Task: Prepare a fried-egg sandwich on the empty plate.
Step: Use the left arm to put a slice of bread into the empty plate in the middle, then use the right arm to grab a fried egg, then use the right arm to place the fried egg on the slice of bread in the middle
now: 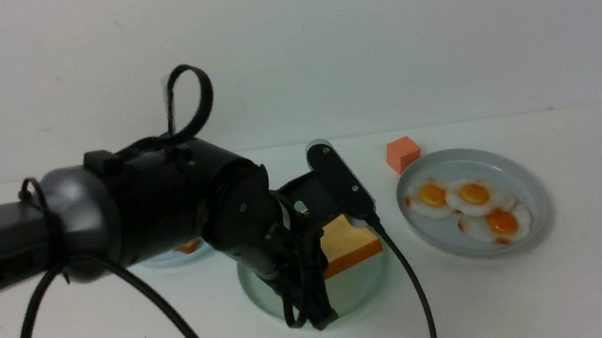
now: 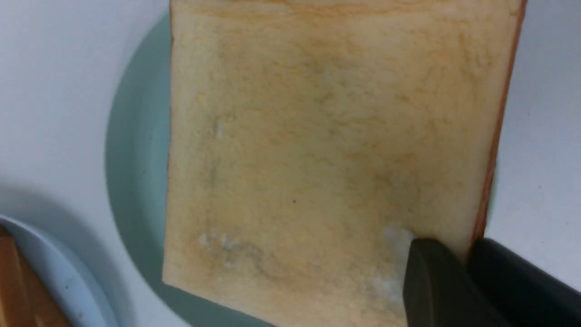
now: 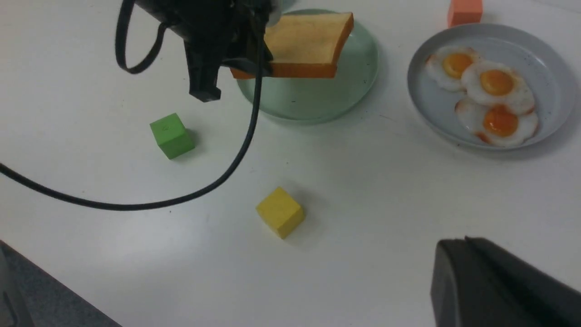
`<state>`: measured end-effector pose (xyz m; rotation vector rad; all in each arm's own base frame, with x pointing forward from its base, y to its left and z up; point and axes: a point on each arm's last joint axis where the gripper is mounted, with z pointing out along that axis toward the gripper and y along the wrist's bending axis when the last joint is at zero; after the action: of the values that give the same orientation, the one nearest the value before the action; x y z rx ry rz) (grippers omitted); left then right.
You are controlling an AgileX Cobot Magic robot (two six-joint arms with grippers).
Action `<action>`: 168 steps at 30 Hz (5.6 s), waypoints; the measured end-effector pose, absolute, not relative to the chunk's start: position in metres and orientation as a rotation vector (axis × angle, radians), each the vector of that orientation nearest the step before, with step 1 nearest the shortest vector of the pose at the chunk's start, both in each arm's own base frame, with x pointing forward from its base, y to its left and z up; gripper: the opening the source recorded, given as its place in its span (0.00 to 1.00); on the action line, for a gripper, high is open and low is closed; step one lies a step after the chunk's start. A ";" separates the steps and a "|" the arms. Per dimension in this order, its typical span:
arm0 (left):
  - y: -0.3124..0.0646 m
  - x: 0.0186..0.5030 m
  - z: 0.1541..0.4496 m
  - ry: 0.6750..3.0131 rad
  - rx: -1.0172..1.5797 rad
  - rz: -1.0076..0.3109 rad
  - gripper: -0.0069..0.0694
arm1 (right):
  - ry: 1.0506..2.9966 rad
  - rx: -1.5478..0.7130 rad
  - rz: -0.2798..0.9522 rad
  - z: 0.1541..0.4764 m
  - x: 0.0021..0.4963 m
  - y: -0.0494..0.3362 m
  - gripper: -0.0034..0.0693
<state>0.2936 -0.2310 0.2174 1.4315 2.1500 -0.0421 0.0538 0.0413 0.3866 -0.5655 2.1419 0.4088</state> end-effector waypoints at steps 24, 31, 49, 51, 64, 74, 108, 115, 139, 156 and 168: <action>-0.234 0.308 0.189 2.104 1.499 0.077 0.59 | 2.148 -0.569 0.420 0.386 0.053 0.042 0.11; -0.219 0.289 0.256 2.229 1.048 -0.077 0.43 | 2.233 -0.551 0.424 0.380 0.074 0.048 0.11; -0.059 0.077 0.360 1.927 0.539 -0.490 0.07 | 2.579 -0.648 0.157 0.269 0.305 0.102 0.31; -0.051 0.067 0.354 1.896 0.531 -0.498 0.07 | 2.608 -0.670 0.130 0.257 0.319 0.105 0.38; -0.039 0.052 0.343 1.792 0.503 -0.530 0.07 | 2.599 -0.843 -0.126 0.199 0.411 0.117 0.93; -0.046 0.061 0.340 1.840 0.516 -0.517 0.07 | 2.639 -0.830 -0.099 0.171 0.440 0.111 0.91; -0.046 0.061 0.339 1.840 0.517 -0.517 0.07 | 2.678 -0.928 -0.087 0.189 0.432 0.106 0.74; -0.046 0.061 0.339 1.840 0.517 -0.517 0.07 | 2.671 -0.926 -0.092 0.202 0.427 0.105 0.73; -0.046 0.061 0.339 1.840 0.517 -0.517 0.07 | 2.445 -1.196 0.151 0.235 0.336 0.280 0.73; -0.046 0.061 0.339 1.840 0.517 -0.517 0.07 | 2.330 -1.214 0.074 0.182 0.359 0.300 0.73; -0.046 0.061 0.339 1.840 0.517 -0.517 0.08 | 2.339 -1.212 0.080 0.174 0.360 0.301 0.94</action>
<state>0.0607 -0.0461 0.3395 0.5165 1.8405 -0.5168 0.3600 0.3015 0.1740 -1.2123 2.3394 0.0801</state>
